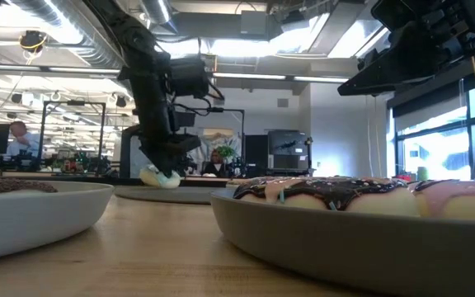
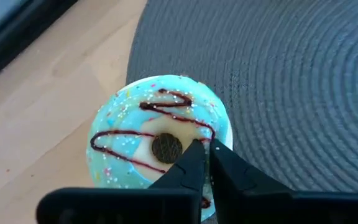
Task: Pick & Place donuts
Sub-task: Put the big light blue donut on the dark gray plate
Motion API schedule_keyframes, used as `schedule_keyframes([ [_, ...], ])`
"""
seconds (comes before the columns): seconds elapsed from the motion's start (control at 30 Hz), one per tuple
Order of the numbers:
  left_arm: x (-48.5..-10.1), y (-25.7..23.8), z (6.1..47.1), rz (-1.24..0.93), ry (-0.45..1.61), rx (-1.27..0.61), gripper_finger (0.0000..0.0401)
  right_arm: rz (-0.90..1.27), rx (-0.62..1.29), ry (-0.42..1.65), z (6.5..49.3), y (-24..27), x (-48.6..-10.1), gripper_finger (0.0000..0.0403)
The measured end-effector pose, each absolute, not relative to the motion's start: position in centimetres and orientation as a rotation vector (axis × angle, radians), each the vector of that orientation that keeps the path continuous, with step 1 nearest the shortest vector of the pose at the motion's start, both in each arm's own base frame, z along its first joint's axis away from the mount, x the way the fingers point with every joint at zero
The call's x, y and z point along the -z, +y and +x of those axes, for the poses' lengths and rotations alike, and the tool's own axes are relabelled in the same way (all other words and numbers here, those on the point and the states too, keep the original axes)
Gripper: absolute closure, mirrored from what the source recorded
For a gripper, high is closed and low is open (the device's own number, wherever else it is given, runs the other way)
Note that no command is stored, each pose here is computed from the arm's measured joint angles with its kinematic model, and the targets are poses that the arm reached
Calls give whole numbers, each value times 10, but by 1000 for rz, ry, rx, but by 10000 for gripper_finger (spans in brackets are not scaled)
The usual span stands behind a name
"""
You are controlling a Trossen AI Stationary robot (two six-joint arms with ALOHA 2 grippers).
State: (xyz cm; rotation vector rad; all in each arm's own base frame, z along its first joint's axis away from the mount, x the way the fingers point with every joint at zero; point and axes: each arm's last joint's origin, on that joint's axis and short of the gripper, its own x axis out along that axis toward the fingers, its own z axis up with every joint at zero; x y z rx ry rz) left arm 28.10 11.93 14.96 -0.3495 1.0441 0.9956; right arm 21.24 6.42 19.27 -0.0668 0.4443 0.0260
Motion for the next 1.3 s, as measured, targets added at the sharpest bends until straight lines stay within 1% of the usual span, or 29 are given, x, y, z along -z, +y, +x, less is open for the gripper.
schedule_keyframes([
  [0.17,-176,109,280,-347,959,-942,395,-67,-27,444,212,64,-193,253],
  [0.23,-190,99,279,-353,915,-874,395,-67,-26,444,212,64,-193,253],
  [0.33,-213,77,281,-355,845,-708,396,-70,-26,445,212,64,-193,253],
  [0.5,-242,15,294,-323,699,-349,397,-88,53,440,212,62,-193,253],
  [0.7,-267,-64,315,-209,654,-137,398,-92,84,437,212,61,-193,253],
  [0.8,-272,-99,328,-159,648,-38,398,-70,90,439,212,61,-192,253],
  [0.9,-268,-125,346,-120,647,-1,398,-68,91,441,212,61,-192,253],
  [1.03,-253,-146,374,-93,677,22,398,-44,96,441,212,61,-192,253],
  [1.2,-234,-168,403,-116,735,148,398,-23,102,448,212,61,-191,253],
  [1.3,-229,-177,413,-147,750,187,398,-24,102,450,211,61,-191,253],
])
